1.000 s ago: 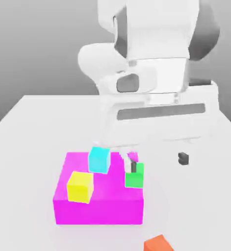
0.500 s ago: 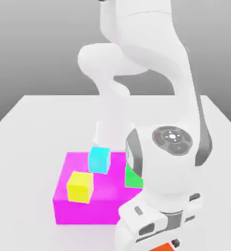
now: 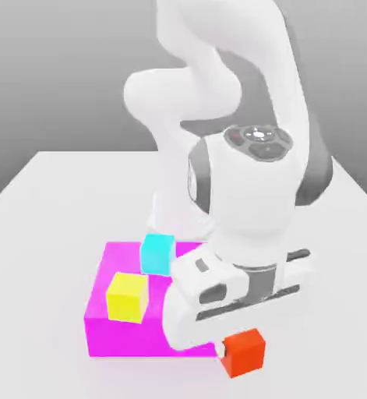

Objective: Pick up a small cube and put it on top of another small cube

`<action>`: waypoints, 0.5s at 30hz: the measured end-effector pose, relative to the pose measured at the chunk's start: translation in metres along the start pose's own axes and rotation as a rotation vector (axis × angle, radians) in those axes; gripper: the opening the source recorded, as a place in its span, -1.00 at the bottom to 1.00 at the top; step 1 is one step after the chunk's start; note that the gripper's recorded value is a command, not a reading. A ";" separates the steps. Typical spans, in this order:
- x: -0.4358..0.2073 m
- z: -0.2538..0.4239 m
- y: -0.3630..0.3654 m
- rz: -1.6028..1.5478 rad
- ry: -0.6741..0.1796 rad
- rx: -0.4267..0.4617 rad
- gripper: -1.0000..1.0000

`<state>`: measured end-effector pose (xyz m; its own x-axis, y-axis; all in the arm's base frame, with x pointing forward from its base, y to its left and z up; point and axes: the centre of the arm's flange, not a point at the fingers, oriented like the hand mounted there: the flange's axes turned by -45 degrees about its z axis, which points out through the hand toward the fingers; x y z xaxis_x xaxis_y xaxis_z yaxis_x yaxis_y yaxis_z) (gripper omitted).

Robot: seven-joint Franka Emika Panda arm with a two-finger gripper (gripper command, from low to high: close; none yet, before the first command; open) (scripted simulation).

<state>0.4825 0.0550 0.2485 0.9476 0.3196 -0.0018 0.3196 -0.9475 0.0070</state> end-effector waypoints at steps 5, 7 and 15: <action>-0.045 -0.036 0.022 0.098 -0.001 -0.002 -1.00; -0.062 -0.048 0.025 0.127 -0.001 -0.002 -1.00; -0.139 -0.081 0.035 0.264 0.000 0.002 -1.00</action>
<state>0.3622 -0.0222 0.3301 0.9981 0.0617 -0.0007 0.0617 -0.9981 0.0050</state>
